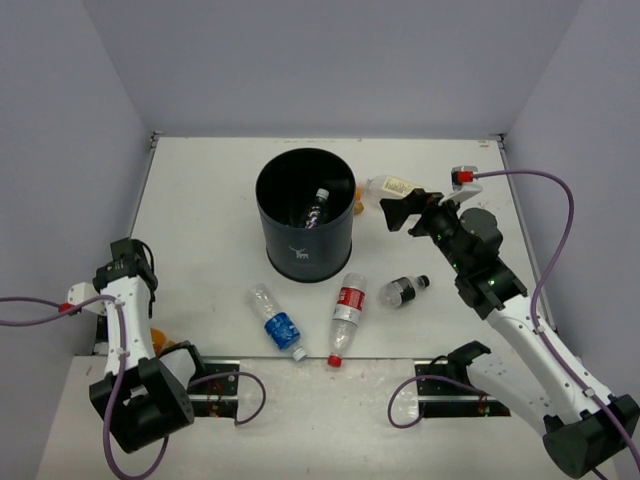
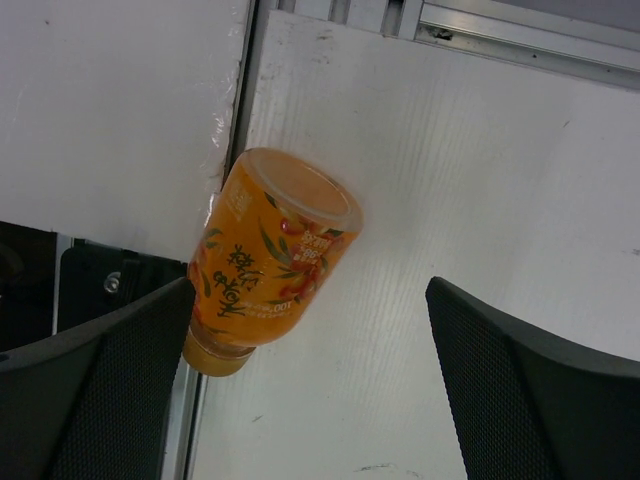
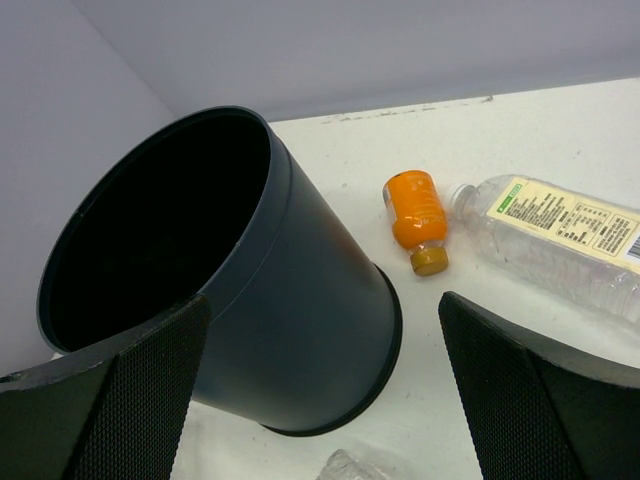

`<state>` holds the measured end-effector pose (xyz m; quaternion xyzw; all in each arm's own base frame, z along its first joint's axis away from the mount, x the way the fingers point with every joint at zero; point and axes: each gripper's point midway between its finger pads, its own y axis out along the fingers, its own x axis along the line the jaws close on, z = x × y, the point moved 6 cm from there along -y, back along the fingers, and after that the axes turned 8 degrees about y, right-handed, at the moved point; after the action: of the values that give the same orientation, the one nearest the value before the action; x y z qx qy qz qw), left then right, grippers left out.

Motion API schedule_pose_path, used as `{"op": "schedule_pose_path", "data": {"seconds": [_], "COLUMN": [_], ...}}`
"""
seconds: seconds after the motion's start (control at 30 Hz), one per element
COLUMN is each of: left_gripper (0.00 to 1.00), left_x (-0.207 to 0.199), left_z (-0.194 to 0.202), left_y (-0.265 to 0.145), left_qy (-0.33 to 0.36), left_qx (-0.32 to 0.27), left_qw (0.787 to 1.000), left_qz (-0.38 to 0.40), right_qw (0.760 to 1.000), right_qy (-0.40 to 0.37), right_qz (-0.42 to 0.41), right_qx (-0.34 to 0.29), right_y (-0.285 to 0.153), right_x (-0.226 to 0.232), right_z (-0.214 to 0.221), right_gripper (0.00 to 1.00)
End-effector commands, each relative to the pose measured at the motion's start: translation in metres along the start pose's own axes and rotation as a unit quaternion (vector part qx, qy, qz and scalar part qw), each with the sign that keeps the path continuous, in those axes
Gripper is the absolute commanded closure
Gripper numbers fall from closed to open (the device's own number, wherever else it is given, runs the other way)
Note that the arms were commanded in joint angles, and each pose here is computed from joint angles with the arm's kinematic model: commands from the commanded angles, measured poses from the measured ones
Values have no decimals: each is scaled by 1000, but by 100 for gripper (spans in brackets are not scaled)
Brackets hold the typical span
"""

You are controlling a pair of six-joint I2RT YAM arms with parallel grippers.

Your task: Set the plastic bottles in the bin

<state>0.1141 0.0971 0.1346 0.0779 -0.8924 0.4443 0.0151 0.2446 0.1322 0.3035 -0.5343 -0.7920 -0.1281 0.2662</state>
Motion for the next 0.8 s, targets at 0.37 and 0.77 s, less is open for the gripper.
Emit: {"op": "schedule_pose_path", "data": {"seconds": [0.37,0.77], "left_gripper": [0,8], "left_x": [-6,-25], "left_z": [12,24], "left_y": [42,57], "left_qy": [-9,32], "left_qx": [20,41], "left_qw": [999,999], "left_qz": [-41,2], "right_qw": [998,993], "right_qy": [21,28], "right_qz": [10,57], "right_qx": [-49,-97], "right_y": [1,-8], "right_x": [2,-12], "right_z": [-18,-27], "right_gripper": [1,1]}}
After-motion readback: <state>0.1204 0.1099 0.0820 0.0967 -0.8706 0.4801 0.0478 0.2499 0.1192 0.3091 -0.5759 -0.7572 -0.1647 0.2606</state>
